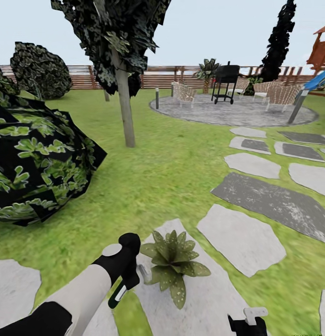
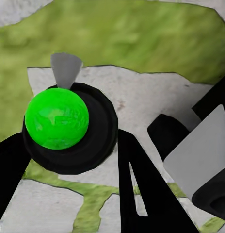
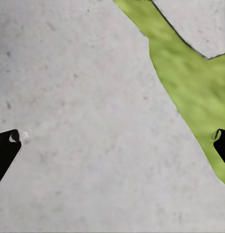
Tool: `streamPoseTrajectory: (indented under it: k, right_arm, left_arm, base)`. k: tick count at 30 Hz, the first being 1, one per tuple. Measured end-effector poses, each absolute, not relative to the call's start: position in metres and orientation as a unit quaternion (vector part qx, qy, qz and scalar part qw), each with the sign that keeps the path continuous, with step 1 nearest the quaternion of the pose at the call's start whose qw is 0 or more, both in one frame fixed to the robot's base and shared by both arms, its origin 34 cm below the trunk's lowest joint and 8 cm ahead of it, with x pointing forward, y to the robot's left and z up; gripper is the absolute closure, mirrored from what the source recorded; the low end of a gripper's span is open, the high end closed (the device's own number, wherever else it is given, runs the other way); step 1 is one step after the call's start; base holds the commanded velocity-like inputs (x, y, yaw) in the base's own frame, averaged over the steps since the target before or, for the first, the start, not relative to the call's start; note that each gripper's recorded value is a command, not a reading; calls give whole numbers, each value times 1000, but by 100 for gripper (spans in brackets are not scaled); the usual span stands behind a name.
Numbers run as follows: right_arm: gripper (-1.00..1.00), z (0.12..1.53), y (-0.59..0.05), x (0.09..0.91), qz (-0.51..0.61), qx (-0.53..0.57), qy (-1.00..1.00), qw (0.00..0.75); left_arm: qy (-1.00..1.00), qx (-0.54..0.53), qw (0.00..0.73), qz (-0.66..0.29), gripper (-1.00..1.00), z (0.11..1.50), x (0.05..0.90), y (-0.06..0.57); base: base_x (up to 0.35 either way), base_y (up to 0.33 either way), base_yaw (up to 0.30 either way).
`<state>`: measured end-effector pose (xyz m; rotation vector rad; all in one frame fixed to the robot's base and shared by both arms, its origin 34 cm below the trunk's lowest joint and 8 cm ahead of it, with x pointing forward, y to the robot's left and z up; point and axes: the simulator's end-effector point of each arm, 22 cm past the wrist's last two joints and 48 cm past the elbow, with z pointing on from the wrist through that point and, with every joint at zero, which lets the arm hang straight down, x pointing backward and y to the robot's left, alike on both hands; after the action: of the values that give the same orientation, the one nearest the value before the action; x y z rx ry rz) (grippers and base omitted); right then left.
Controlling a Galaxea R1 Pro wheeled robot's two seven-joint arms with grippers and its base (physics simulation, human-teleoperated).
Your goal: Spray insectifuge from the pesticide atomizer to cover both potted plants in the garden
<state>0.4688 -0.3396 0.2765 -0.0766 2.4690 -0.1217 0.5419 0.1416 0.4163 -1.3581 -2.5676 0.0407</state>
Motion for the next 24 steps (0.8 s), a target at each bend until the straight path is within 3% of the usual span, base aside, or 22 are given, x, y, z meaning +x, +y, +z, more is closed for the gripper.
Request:
streamPoseTrajectory:
  k: [16, 24]
  right_arm:
    - [-100, 276, -341, 469, -47, -29, 943, 328]
    - [-100, 276, -340, 468, -47, -30, 943, 327]
  left_arm:
    - [-873, -460, 162, 22, 100, 388, 495, 158]
    - [-877, -458, 144, 12, 100, 388, 505, 158]
  base:
    - [41, 32, -28]
    - [0, 0, 0]
